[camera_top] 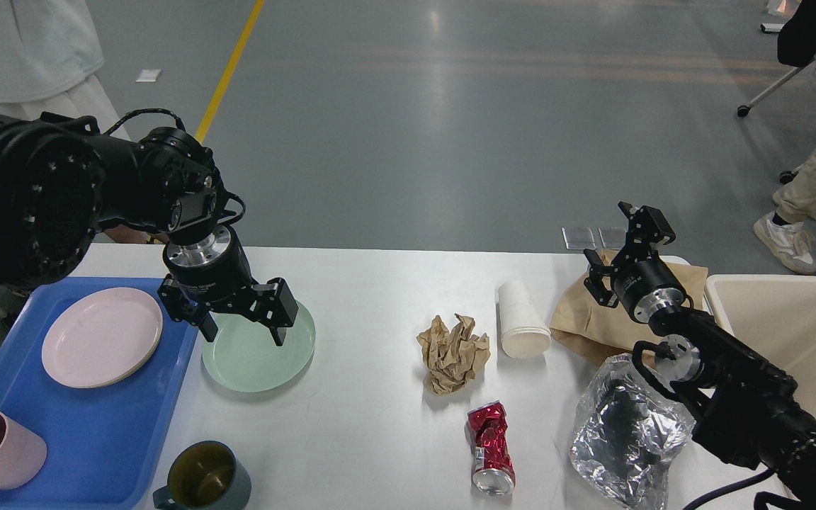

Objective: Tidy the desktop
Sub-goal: 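Move the left gripper over the dark green mug near the tray, then lower the left gripper and grasp the dark green mug, then carry the dark green mug onto the blue tray and release it, then move the left gripper to the pale green plate's edge and grasp it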

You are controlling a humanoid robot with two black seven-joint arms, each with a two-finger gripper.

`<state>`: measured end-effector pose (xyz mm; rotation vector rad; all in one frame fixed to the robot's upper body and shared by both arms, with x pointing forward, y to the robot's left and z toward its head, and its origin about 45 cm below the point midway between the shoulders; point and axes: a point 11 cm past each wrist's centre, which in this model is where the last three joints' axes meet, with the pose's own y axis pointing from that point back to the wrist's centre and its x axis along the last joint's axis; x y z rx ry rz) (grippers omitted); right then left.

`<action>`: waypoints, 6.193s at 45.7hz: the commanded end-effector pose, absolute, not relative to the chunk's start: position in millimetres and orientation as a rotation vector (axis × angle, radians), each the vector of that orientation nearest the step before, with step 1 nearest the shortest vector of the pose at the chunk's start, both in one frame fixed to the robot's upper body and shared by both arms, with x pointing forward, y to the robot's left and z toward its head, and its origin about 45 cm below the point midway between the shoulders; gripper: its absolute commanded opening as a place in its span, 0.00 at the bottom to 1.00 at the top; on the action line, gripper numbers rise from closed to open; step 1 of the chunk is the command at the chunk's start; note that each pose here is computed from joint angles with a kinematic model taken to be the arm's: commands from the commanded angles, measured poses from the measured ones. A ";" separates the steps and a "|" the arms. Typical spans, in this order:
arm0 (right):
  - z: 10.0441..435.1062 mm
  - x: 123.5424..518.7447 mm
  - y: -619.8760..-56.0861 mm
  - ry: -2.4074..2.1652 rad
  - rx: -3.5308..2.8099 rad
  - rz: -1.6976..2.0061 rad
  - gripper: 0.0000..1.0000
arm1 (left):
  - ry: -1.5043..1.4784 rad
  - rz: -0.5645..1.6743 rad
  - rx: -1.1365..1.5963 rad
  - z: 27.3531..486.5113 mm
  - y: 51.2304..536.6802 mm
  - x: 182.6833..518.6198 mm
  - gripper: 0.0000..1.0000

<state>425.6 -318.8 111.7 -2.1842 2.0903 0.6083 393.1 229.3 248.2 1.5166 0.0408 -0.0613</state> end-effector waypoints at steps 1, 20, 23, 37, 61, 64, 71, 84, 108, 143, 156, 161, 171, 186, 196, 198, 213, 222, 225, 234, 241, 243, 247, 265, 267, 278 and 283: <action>111.5 425.6 -319.2 2.092 -2.183 0.609 1.00 | 0.057 -0.118 1.563 242.5 222.2 384.1 0.97; 111.5 425.6 -319.1 2.092 -2.185 0.608 1.00 | 0.120 -0.190 1.720 219.0 252.7 368.1 0.97; 111.5 425.6 -319.2 2.092 -2.183 0.609 1.00 | 0.132 -0.214 1.732 211.4 257.2 363.1 0.97; 111.5 425.6 -319.1 2.092 -2.185 0.608 1.00 | 0.165 -0.296 1.768 193.5 269.9 346.6 0.97; 111.8 425.7 -318.7 2.090 -2.184 0.608 1.00 | 0.250 -0.363 1.745 163.5 275.5 320.1 0.97; 111.8 425.7 -318.7 2.090 -2.185 0.607 1.00 | 0.254 -0.366 1.745 160.5 276.3 318.8 0.97; 111.8 425.7 -318.7 2.090 -2.185 0.607 1.00 | 0.250 -0.363 1.746 153.4 278.2 320.2 0.97; 111.5 425.6 -319.2 2.092 -2.183 0.609 1.00 | 0.246 -0.363 1.733 135.4 278.3 319.7 0.89; 110.9 425.1 -319.4 2.093 -2.183 0.610 1.00 | 0.242 -0.356 1.711 128.2 273.5 320.2 0.08; 111.5 425.6 -319.1 2.092 -2.185 0.608 1.00 | 0.094 -0.090 1.666 229.1 280.5 389.1 0.00; 111.5 425.6 -319.2 2.092 -2.183 0.609 1.00 | 0.189 0.065 1.696 251.2 354.5 385.6 0.00; 110.9 425.1 -319.4 2.093 -2.183 0.610 1.00 | 0.263 0.120 1.688 247.2 387.5 373.4 0.00; 111.5 425.6 -319.1 2.092 -2.185 0.608 1.00 | 0.400 0.168 1.676 227.2 433.7 341.8 0.00; 111.5 425.6 -319.2 2.092 -2.183 0.609 1.00 | 0.512 0.165 1.693 186.9 468.2 308.6 0.00; 111.6 425.7 -317.9 2.088 -2.184 0.610 1.00 | 0.489 0.180 1.711 181.2 474.2 314.2 0.00; 111.5 425.6 -319.1 2.092 -2.185 0.608 1.00 | 0.482 0.181 1.709 179.1 472.9 315.9 0.00; 111.8 425.7 -318.7 2.090 -2.184 0.608 1.00 | 0.486 0.171 1.681 167.6 465.8 314.0 0.03; 111.8 425.7 -318.7 2.090 -2.184 0.608 1.00 | 0.499 0.162 1.672 161.5 464.8 309.5 0.13; 111.8 425.7 -318.7 2.090 -2.185 0.607 1.00 | 0.502 0.161 1.673 160.2 465.3 308.4 0.25; 111.8 425.7 -318.7 2.090 -2.184 0.608 1.00 | 0.497 0.163 1.669 161.9 463.4 310.6 0.67; 111.1 425.2 -318.9 2.091 -2.185 0.609 1.00 | 0.473 0.177 1.672 173.5 461.7 319.3 0.79; 111.8 425.7 -318.7 2.090 -2.184 0.608 1.00 | 0.457 0.187 1.676 180.6 461.1 324.7 0.81; 111.5 425.6 -319.1 2.092 -2.185 0.608 1.00 | 0.431 0.191 1.680 190.4 456.3 333.2 0.82; 111.8 425.7 -318.7 2.090 -2.185 0.607 1.00 | 0.092 0.216 1.608 232.9 384.3 398.5 0.82; 111.8 425.7 -318.6 2.088 -2.185 0.609 1.00 | 0.041 0.212 1.599 235.1 372.2 405.8 0.82; 111.8 425.7 -318.7 2.090 -2.185 0.607 1.00 | -0.093 0.099 1.572 229.2 294.7 422.9 0.82; 111.5 425.6 -319.2 2.092 -2.183 0.609 1.00 | -0.086 0.065 1.547 214.7 273.3 418.4 0.82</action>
